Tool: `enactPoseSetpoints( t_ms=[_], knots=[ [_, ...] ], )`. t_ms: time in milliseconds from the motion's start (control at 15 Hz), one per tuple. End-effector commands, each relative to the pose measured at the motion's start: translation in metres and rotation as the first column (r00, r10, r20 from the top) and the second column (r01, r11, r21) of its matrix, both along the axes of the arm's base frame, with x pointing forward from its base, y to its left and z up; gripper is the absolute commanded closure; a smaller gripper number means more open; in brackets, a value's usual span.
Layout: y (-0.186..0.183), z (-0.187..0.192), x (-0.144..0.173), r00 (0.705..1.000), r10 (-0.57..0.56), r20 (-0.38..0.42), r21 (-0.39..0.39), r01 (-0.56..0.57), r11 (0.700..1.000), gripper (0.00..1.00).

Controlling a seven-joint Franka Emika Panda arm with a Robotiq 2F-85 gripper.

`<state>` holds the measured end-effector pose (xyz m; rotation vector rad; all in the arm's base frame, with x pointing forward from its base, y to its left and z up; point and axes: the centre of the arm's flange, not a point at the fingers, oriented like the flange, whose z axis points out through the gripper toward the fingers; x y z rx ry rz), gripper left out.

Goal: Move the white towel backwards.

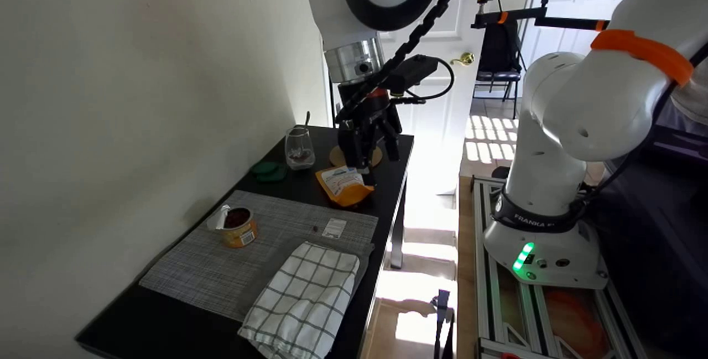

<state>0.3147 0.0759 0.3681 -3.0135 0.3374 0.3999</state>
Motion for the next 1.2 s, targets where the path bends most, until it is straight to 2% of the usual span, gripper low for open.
enactPoseSetpoints(
  t_ms=[0, 133, 333, 400, 533, 667, 933, 1133],
  knots=[
    [-0.007, -0.011, 0.0, 1.0, -0.02, -0.01, 0.033, 0.02, 0.999, 0.0],
    [-0.016, -0.018, 0.006, 0.998, -0.046, -0.033, 0.067, 0.048, 0.997, 0.0],
    [-0.017, -0.021, 0.011, 0.998, -0.05, -0.047, 0.074, 0.054, 0.996, 0.0],
    [-0.019, -0.027, 0.013, 0.999, -0.01, 0.033, 0.069, 0.008, 0.998, 0.0],
    [-0.024, -0.044, 0.023, 0.988, 0.078, 0.133, 0.127, -0.095, 0.987, 0.0],
    [-0.035, -0.06, 0.034, 0.964, 0.139, 0.227, 0.16, -0.177, 0.971, 0.0],
    [-0.052, -0.101, 0.052, 0.918, 0.118, 0.379, 0.288, -0.238, 0.927, 0.0],
    [-0.036, -0.132, 0.049, 0.902, 0.096, 0.421, 0.404, -0.281, 0.871, 0.0]
  ],
)
